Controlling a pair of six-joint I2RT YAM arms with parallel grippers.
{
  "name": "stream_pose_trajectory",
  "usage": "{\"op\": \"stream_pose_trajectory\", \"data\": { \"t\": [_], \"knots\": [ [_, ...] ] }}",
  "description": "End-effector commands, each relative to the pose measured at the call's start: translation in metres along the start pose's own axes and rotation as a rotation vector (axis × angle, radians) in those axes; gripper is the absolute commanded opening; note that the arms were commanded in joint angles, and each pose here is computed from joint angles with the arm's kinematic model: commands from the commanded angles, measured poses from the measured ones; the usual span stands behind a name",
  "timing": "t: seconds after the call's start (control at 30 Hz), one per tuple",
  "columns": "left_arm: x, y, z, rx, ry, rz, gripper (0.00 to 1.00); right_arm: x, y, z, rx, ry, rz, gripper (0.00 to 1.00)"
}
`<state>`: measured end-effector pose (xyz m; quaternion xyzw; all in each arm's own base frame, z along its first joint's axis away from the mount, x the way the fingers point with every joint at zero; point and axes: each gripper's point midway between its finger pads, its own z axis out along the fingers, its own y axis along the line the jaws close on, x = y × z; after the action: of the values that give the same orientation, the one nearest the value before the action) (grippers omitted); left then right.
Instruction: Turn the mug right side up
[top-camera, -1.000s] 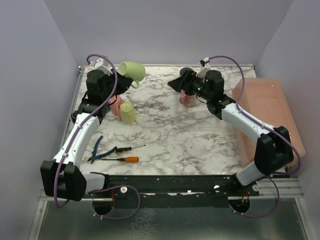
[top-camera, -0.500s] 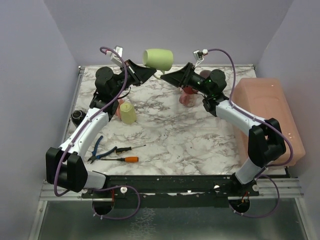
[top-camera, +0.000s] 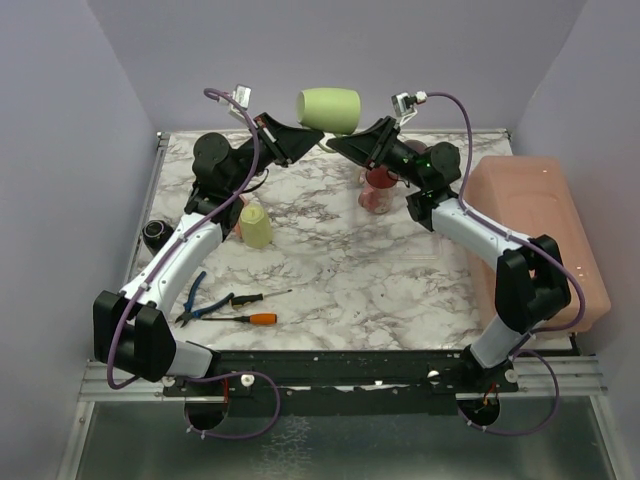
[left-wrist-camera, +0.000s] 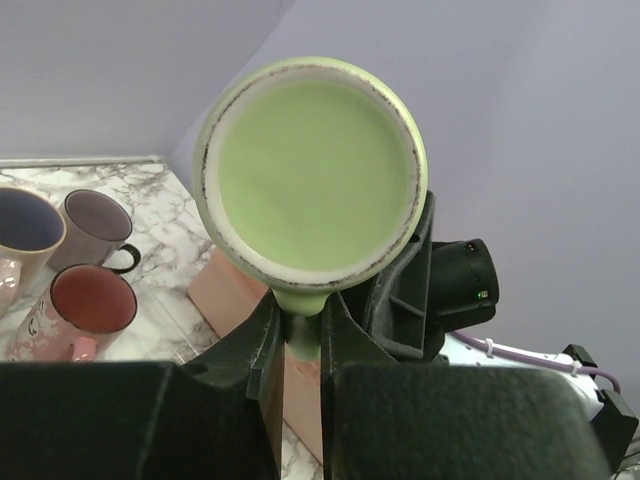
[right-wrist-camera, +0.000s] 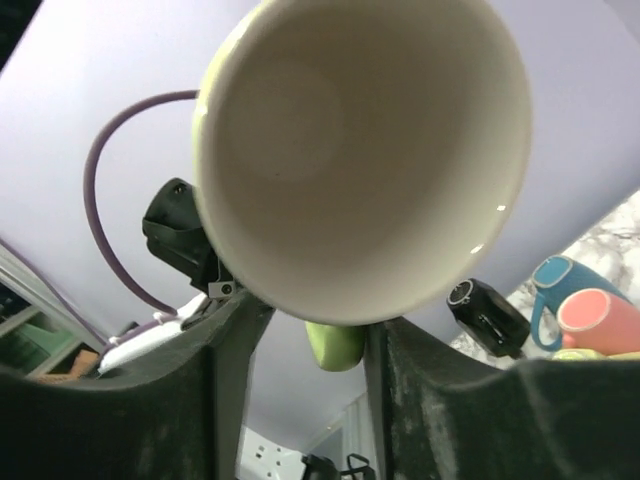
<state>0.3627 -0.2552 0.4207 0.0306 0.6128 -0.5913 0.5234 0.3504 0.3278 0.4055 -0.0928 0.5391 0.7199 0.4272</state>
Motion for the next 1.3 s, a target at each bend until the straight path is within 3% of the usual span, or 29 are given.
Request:
{"op": "stream_pose_trajectory", "data": {
  "t": [0.0,0.27,0.33,0.43,0.7,0.83,1.03,1.27],
  "knots": [
    [-0.019,-0.047,0.001,0.154,-0.049,0.080,0.00,-0.015,0.014,0.006,-0.055,-0.029,0.039,0.39],
    [-0.021,-0.058,-0.002,0.187,-0.061,0.108,0.00,-0.022,0.020,0.013,-0.073,-0.036,0.102,0.17],
    [-0.020,-0.059,-0.002,0.188,-0.059,0.107,0.00,-0.024,0.020,0.012,-0.069,-0.045,0.104,0.04],
    [-0.020,-0.059,-0.003,0.190,-0.059,0.115,0.02,-0.027,0.021,0.011,-0.055,-0.064,0.101,0.01],
    [-0.020,-0.045,-0.004,0.120,-0.078,0.109,0.62,-0.038,0.027,0.008,-0.002,-0.113,-0.023,0.01],
    [-0.018,-0.025,-0.005,0.026,-0.077,0.140,0.82,-0.051,0.032,0.003,0.061,-0.164,-0.144,0.01],
    [-0.013,0.017,-0.011,-0.177,-0.053,0.202,0.92,-0.076,0.007,-0.018,0.360,-0.198,-0.372,0.00],
    [-0.026,0.059,-0.030,-0.452,0.065,0.489,0.99,-0.125,-0.016,-0.073,0.793,-0.135,-0.807,0.00]
  ]
}}
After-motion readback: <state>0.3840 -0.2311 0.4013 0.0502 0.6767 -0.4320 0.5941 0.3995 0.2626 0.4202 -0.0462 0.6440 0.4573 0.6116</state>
